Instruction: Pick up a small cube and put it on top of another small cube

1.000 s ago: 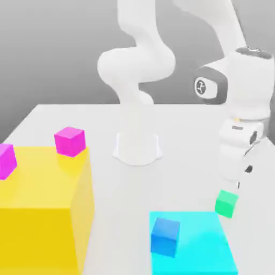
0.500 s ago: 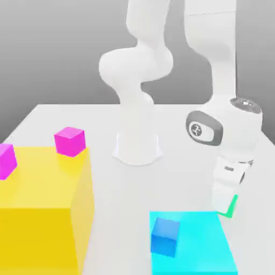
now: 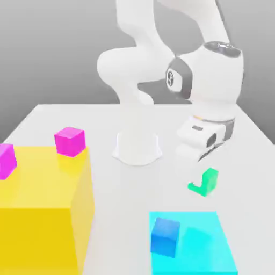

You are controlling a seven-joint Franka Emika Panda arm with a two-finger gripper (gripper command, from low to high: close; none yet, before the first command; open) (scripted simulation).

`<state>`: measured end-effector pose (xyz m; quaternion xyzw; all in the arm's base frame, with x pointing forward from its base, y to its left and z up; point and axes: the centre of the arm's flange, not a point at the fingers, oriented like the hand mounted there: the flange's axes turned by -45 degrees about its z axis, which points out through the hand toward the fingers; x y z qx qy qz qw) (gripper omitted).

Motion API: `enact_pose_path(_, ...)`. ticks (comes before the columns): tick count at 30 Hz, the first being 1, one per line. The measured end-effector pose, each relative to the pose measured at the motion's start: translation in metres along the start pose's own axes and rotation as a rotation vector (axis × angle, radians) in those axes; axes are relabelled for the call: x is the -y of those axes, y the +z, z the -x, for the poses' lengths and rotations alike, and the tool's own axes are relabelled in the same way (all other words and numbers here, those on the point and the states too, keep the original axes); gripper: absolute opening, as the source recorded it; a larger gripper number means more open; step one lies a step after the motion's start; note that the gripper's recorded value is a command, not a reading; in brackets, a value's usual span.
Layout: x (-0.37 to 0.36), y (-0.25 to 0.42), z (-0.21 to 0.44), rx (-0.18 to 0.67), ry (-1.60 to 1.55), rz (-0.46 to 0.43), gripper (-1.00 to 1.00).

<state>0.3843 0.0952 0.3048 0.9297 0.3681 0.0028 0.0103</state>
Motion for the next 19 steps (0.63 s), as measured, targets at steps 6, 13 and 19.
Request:
enact_pose_path(6, -0.093, -0.074, 0.091, 0.003, 0.197, -0.004, -1.00)
enact_pose_path(13, -0.139, -0.122, 0.218, 0.000, 0.400, -0.024, -1.00)
enact_pose_path(19, -0.138, -0.078, 0.224, 0.000, 0.409, -0.026, 1.00)
